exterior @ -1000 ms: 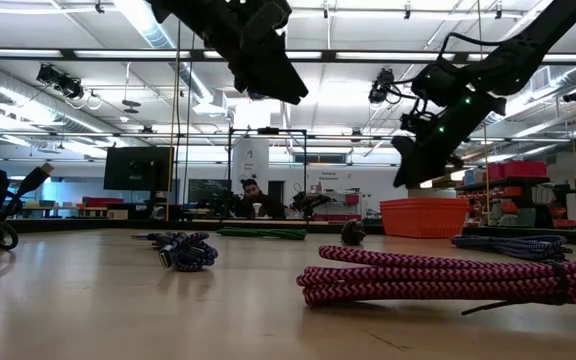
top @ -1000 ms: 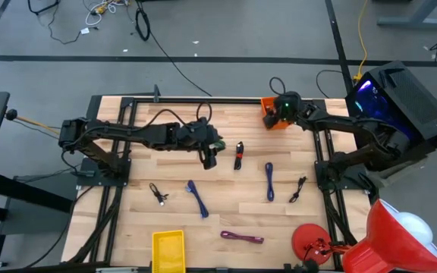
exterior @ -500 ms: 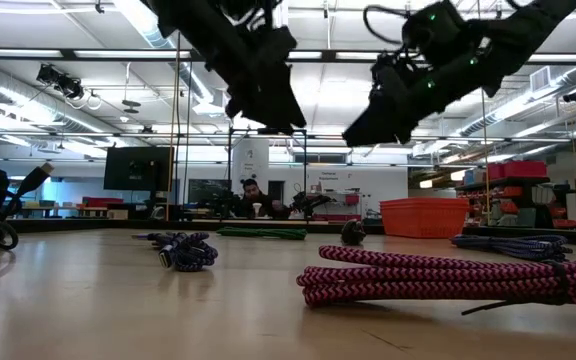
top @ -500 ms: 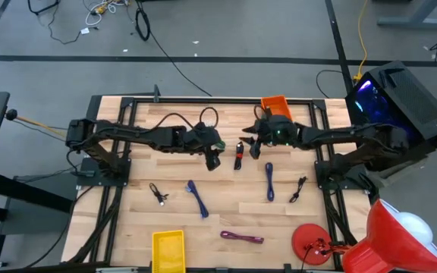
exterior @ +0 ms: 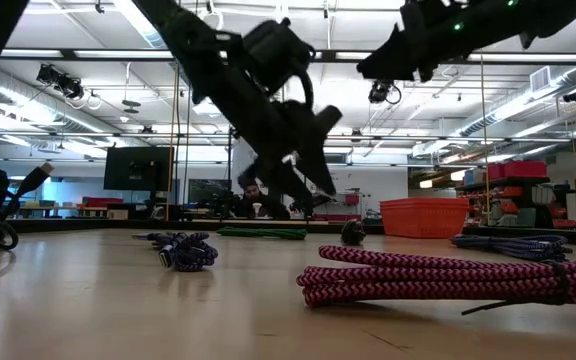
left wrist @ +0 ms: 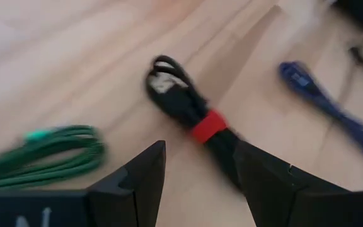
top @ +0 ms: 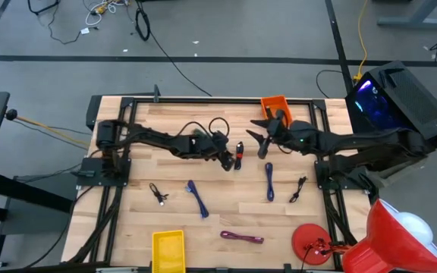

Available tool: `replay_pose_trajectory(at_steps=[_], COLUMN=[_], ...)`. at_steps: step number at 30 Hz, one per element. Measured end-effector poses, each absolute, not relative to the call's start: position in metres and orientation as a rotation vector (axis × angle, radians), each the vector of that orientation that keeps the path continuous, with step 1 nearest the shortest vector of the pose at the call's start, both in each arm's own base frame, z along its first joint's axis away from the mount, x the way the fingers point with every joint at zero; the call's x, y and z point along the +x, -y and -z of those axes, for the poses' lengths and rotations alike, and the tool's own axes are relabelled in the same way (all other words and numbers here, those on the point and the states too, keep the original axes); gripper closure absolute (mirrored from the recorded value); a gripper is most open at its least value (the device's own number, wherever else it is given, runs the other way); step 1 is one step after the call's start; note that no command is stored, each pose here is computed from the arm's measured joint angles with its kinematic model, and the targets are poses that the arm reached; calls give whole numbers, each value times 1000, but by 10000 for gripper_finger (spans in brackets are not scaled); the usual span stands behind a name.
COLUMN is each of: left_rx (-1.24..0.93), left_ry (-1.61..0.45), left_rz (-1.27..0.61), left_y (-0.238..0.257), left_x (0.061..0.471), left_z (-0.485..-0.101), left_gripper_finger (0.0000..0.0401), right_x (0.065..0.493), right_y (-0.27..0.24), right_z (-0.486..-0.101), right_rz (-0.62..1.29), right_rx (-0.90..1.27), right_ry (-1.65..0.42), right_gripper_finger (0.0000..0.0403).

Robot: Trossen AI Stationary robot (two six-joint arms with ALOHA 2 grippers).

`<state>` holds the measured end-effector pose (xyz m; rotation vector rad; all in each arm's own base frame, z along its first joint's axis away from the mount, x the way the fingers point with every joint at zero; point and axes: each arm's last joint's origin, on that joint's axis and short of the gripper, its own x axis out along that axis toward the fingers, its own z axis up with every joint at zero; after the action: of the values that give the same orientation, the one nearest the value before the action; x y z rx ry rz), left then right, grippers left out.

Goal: Pick & Place USB Port
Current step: Put the black charger cable into the orange bin

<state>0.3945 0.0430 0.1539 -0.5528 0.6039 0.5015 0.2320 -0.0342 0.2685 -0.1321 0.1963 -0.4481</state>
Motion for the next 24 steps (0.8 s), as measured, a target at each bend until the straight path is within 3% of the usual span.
replay_pose_trajectory(at_steps=[4,24], left_rx=[-635,-664], left_ry=[-576,-600], left_rz=[-440,-490], left_y=[-45,-40], left_x=[404,410], left_z=[-143,-141], left_gripper_finger=[206,206], right_x=[228,227], right_y=[33,33], right_z=[-270,-268], right_rz=[474,481], right_rx=[-152,-192], right_ry=[-214,-239], right_gripper_finger=[222,222])
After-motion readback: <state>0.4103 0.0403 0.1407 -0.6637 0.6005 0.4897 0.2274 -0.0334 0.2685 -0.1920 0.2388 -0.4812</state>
